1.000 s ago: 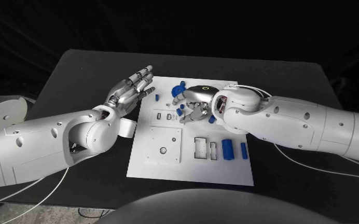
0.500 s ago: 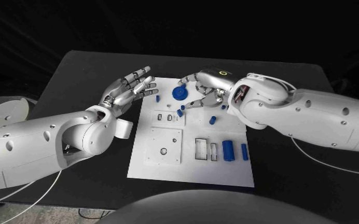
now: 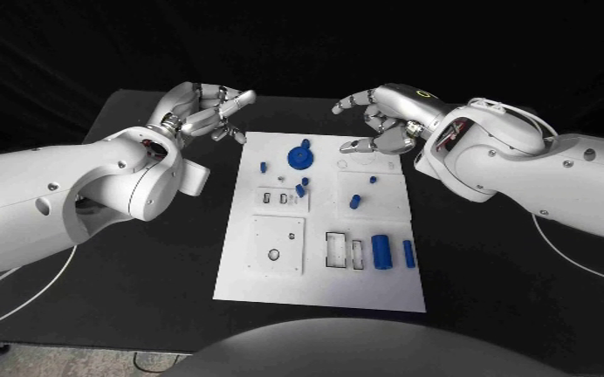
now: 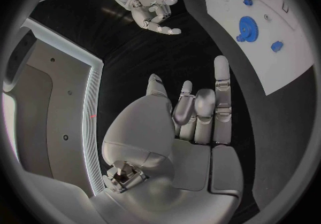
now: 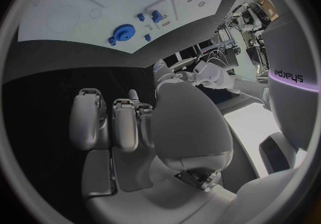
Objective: Assemble the parts on the task board
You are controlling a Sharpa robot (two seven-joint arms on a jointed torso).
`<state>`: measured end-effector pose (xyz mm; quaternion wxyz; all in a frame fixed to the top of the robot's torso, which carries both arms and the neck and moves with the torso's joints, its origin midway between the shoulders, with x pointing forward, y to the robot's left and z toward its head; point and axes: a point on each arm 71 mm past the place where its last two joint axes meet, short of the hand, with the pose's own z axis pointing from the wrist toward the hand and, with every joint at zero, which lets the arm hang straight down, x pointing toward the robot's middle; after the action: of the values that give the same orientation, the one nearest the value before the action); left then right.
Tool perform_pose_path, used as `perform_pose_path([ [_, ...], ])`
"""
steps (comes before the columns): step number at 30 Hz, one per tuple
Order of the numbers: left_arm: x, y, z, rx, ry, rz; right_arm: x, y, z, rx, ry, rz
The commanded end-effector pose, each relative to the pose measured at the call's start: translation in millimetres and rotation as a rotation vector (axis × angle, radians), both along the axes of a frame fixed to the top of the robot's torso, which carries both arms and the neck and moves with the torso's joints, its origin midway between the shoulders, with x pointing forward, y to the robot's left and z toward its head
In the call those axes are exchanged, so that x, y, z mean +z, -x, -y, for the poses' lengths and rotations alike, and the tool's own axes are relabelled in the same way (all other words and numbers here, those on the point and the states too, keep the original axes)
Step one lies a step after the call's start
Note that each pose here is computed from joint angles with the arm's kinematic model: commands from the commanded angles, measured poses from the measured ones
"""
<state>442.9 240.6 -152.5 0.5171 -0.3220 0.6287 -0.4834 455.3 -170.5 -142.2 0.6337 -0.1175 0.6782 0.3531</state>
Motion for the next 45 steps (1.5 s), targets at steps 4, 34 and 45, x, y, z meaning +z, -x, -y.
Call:
perform_pose_path([
  [4,1.2,-8.8,18.8,-0.056,-0.286,-0.176,-11.4,-4.0,14.1,-0.035,0.041,-0.1],
  [34,-20.7,-26.7,90.5,-0.311,-0.994,-0.498,-34.7,-5.8,28.0,-0.058,0.079,-0.186],
  [45,-42.4,-24.9,97.2,-0.312,-0.984,-0.53,-34.6,-5.0,29.2,-0.053,0.066,-0.182],
])
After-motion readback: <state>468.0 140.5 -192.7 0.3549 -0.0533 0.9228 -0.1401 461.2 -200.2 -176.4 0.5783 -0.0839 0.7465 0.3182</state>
